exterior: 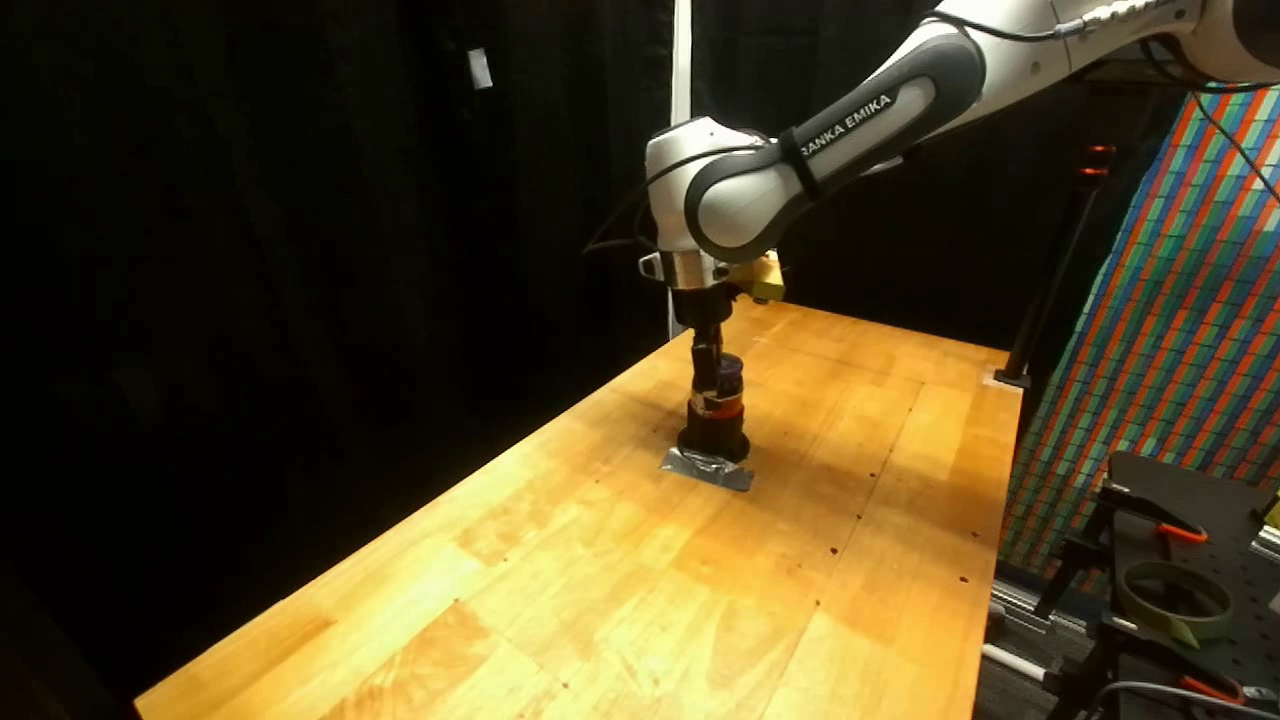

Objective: Put the rubber band around the base of the cup

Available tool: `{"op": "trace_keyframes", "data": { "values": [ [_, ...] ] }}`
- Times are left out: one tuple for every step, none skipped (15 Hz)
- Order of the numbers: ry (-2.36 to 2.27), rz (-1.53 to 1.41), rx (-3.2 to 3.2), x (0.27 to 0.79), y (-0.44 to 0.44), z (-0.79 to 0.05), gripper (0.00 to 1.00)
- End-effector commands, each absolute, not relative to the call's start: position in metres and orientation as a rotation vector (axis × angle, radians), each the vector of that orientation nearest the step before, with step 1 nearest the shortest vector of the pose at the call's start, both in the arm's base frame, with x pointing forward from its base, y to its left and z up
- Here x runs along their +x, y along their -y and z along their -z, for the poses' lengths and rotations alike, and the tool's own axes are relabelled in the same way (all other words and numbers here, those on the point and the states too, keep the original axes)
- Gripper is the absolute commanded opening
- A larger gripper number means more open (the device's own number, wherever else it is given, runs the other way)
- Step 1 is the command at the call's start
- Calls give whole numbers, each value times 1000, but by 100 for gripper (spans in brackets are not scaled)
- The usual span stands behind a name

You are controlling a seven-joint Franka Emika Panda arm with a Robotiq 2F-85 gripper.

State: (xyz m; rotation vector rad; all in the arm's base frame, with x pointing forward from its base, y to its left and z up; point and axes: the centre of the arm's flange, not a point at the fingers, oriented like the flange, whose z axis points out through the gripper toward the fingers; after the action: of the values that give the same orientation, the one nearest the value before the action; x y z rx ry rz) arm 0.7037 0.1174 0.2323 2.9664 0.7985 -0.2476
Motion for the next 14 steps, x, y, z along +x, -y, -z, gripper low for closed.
{"op": "trace_keyframes", "data": {
  "values": [
    [-839,260,2933,720,-120,-233,100],
    [-830,277,2932,719,-118,-233,100],
    [-807,312,2935,715,-115,-235,100],
    [-803,343,2930,712,-112,-237,100],
    [-782,378,2931,706,-106,-240,100],
    [-764,415,2932,700,-101,-243,100],
    [-755,453,2931,694,-96,-246,100],
    [-749,472,2934,689,-93,-250,100],
    [-744,472,2936,685,-89,-252,100],
    [-737,473,2939,684,-86,-254,100],
    [-732,471,2945,682,-84,-256,100],
    [-728,476,2950,681,-83,-256,100],
    [-732,473,2955,679,-82,-257,100],
    [-736,479,2962,678,-81,-256,100]
  ]
}}
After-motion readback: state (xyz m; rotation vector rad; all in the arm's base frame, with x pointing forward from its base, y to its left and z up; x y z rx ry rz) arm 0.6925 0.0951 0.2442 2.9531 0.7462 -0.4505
